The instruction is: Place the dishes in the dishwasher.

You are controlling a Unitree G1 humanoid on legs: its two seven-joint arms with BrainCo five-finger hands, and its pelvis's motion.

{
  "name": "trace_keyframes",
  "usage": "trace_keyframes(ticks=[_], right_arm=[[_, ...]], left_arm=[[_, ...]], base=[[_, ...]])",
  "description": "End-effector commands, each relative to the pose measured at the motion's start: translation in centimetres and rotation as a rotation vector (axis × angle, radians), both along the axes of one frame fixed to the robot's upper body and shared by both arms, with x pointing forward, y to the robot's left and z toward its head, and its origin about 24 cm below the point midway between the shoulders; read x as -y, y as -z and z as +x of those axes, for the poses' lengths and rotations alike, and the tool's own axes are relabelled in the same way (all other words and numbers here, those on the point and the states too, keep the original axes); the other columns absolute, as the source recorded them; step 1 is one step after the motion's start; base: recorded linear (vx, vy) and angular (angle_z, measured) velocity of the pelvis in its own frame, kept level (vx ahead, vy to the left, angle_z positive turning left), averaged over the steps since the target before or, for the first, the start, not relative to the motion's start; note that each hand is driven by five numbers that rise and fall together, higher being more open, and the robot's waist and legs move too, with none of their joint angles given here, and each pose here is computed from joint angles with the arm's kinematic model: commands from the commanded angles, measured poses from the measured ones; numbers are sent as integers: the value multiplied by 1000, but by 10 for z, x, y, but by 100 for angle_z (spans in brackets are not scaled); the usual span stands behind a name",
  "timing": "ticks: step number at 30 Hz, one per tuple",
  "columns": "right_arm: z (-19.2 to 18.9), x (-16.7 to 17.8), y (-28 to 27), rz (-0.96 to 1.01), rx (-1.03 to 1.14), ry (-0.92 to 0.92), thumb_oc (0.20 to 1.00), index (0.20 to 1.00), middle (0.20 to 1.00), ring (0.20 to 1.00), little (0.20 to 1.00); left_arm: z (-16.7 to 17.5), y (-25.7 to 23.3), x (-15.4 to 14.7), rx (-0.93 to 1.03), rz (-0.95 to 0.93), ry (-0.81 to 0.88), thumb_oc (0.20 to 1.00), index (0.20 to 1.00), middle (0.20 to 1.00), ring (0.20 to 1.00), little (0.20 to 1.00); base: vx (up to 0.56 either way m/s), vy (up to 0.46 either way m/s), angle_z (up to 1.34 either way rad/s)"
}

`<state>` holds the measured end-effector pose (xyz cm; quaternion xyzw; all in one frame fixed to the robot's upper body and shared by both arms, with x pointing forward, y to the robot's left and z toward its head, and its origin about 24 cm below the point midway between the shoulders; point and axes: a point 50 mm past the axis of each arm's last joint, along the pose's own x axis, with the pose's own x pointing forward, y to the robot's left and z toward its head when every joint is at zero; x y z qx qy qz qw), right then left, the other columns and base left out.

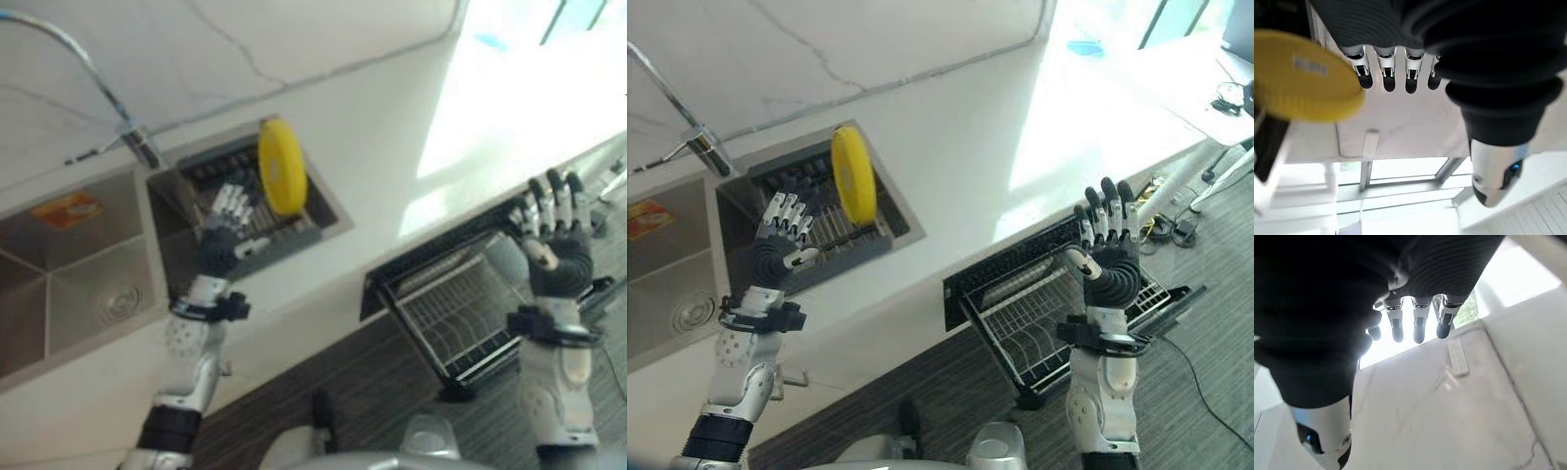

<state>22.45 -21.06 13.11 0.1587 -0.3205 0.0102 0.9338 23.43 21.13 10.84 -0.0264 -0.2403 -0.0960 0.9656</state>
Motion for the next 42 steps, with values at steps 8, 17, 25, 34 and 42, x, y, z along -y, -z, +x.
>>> trace_keyframes(ticks=[8, 17, 25, 34, 42], right_arm=[[17, -2, -32, -92, 143, -17, 1000, 1000, 1000, 1000, 1000], [15, -5, -36, -141, 141, -57, 1000, 1000, 1000, 1000, 1000], [12, -13, -28, -226, 110, -99, 1000, 1000, 1000, 1000, 1000], [40, -26, -36, -317, 46, -163, 1000, 1000, 1000, 1000, 1000], [68, -24, -62, -306, 60, -104, 1000, 1000, 1000, 1000, 1000]], left_arm=[[-1, -34, 5, 214, -8, 0, 1000, 1000, 1000, 1000, 1000], [-10, -27, 3, 210, -15, 1, 1000, 1000, 1000, 1000, 1000], [-4, -28, 9, 205, 30, 20, 1000, 1000, 1000, 1000, 1000], [-8, -12, 13, 118, 83, 92, 1000, 1000, 1000, 1000, 1000], [-10, 7, 29, -5, 47, 379, 1000, 1000, 1000, 1000, 1000]], base=[[-153, -40, -21], [16, 172, -11], [49, 90, 14], [20, -27, 34], [-18, -19, 9]])
